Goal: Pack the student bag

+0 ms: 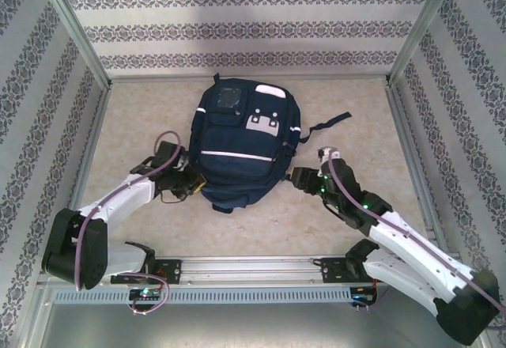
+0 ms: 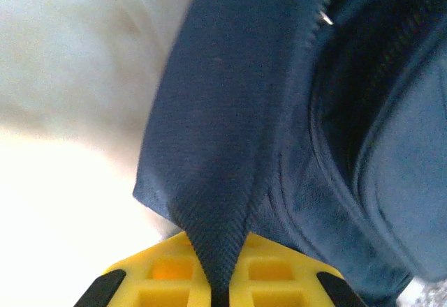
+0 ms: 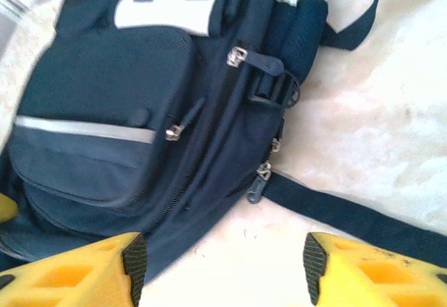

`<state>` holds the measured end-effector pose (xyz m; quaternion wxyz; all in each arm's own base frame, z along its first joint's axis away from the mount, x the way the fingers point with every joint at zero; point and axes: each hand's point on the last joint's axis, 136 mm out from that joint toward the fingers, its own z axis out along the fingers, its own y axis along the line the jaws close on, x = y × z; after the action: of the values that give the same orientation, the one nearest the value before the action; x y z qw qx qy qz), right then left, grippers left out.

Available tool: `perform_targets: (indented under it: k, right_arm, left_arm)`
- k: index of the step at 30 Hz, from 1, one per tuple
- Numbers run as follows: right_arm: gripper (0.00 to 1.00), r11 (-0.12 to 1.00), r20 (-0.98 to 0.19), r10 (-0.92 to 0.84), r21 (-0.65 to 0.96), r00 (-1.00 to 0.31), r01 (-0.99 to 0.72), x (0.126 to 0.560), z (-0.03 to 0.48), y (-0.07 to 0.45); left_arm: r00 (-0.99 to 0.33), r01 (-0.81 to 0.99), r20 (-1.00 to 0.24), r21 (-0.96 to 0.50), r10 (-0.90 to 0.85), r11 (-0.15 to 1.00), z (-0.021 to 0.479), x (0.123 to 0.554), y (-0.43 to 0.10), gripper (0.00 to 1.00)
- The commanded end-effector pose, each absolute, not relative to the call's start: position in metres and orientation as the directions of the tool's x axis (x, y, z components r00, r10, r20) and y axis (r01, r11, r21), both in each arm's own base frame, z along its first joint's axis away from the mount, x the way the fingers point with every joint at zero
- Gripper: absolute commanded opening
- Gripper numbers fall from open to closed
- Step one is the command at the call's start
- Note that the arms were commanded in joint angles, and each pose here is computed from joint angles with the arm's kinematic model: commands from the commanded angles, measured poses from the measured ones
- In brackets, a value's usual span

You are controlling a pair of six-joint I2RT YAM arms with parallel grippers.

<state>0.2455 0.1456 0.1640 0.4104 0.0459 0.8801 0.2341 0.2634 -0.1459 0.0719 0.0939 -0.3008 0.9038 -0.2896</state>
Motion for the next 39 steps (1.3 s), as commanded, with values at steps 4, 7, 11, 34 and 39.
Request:
perform_targets:
  k: [4, 7, 11, 34, 39]
  right_arm:
    - [0.64, 0.919, -0.709, 0.289, 0.394, -0.643, -0.021, 0.236, 0.153, 0.115]
    - [0.64, 0.917, -0.705, 0.297, 0.400, -0.644, -0.015, 0.235, 0.151, 0.114]
    - [0.64, 0.918, -0.710, 0.300, 0.396, -0.637, -0.009, 0.235, 0.150, 0.111]
    - [0.98, 0.962, -0.906, 0.255, 0.275, -0.338, -0.012, 0.238, 0.241, 0.067]
    - [0.98, 0.989, -0.949, 0.063, 0.101, -0.310, -0.107, 0.259, 0.234, 0.085]
  left_arm:
    - [-0.906, -0.340, -0.014, -0.568, -0.422, 0.749, 0.080, 0.220, -0.195, 0.02]
    - [-0.914, -0.332, -0.013, -0.550, -0.405, 0.767, 0.074, 0.204, -0.197, 0.02]
    - [-0.916, -0.334, -0.017, -0.526, -0.402, 0.782, 0.066, 0.186, -0.196, 0.11]
    - [-0.655, 0.151, -0.754, -0.190, -0.046, 0.970, 0.228, 0.268, -0.141, 0.99]
    - [-0.450, 0.165, -0.874, 0.124, 0.186, 0.978, 0.235, 0.309, -0.126, 0.99]
